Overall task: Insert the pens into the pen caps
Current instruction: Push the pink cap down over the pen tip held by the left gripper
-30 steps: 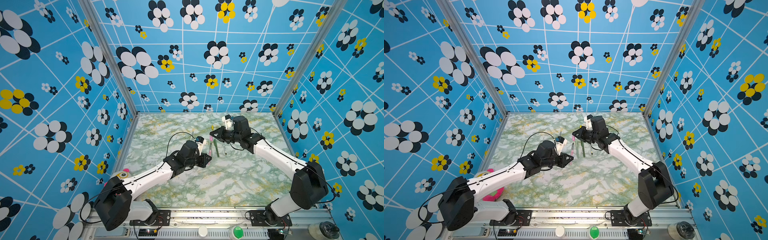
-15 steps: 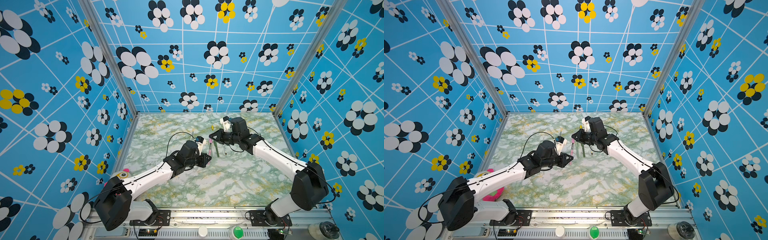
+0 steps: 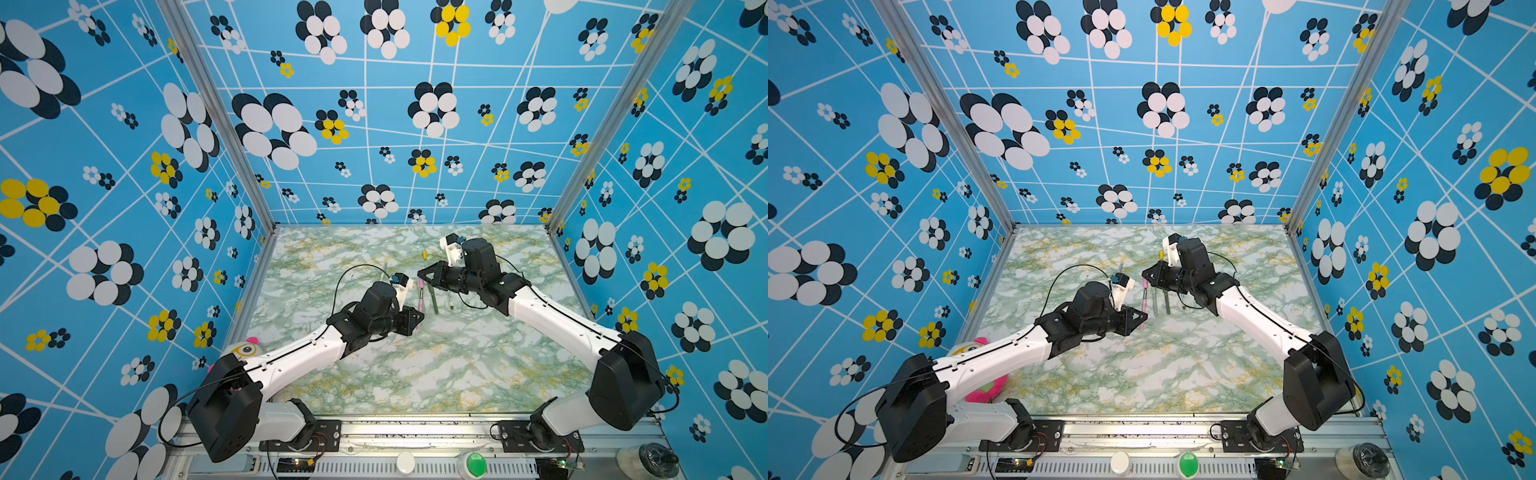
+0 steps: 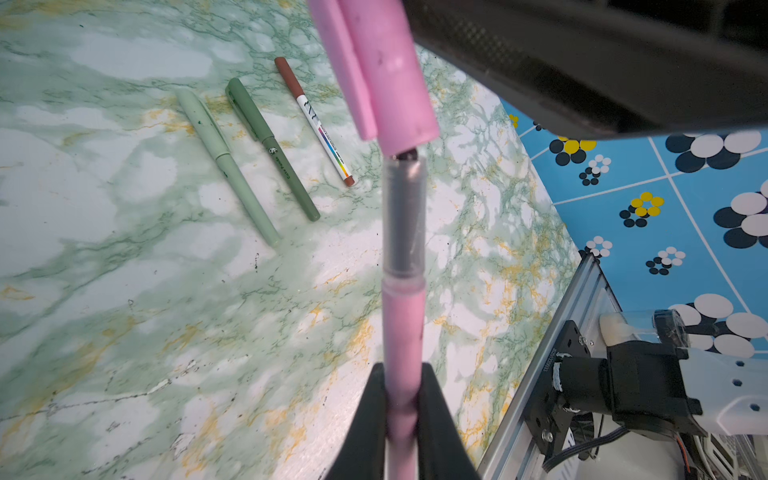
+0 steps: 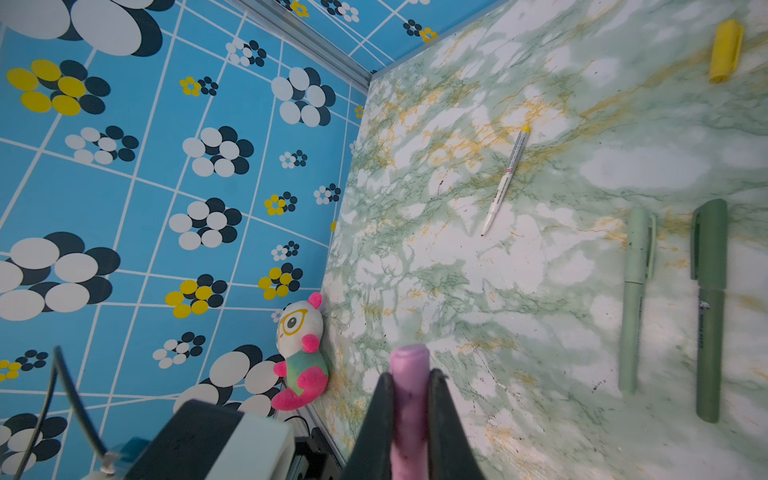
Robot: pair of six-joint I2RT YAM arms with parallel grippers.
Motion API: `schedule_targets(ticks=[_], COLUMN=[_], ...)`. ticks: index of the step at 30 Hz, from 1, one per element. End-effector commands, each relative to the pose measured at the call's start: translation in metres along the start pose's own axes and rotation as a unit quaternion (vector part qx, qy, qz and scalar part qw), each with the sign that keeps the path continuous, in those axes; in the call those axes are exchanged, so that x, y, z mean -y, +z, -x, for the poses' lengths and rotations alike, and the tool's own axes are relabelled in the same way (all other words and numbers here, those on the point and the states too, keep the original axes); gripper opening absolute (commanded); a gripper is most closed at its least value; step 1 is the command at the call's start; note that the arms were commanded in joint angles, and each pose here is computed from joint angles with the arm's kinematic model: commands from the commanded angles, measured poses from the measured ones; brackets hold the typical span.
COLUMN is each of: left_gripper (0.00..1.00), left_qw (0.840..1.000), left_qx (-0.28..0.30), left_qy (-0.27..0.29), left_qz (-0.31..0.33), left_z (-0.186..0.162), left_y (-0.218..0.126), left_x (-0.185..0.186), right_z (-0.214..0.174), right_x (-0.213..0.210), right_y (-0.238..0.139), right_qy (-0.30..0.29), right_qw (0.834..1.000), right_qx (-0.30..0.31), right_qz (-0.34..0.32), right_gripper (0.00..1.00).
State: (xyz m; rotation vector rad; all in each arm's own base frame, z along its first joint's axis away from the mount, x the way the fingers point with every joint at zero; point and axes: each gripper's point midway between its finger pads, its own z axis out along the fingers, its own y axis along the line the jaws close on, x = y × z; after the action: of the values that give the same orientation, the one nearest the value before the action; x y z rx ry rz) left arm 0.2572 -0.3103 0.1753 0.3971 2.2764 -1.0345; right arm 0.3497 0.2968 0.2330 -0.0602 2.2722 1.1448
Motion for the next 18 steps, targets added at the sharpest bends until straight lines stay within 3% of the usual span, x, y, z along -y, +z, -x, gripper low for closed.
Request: schedule_targets(ticks=[1, 18], left_gripper=[0.0, 0.0], left_qw=[0.999, 0.997], left_qx=[0.037, 0.075], left_qy=[0.005, 0.009], left_qz=[-0.012, -0.029], left_z=[0.018, 0.03], left_y=[-0.01, -0.019], left_x=[0.011, 0.019], right_z=[-0.01, -0.022], right_x=[-0.008, -0.01], right_y=[-0.006, -0.011], right_qy=[-0.019, -0.04], right_qw=[1.0, 0.998], right_qx=[-0.003, 0.038], right_qz=[0.009, 0.02], right_gripper=[0.0, 0.0])
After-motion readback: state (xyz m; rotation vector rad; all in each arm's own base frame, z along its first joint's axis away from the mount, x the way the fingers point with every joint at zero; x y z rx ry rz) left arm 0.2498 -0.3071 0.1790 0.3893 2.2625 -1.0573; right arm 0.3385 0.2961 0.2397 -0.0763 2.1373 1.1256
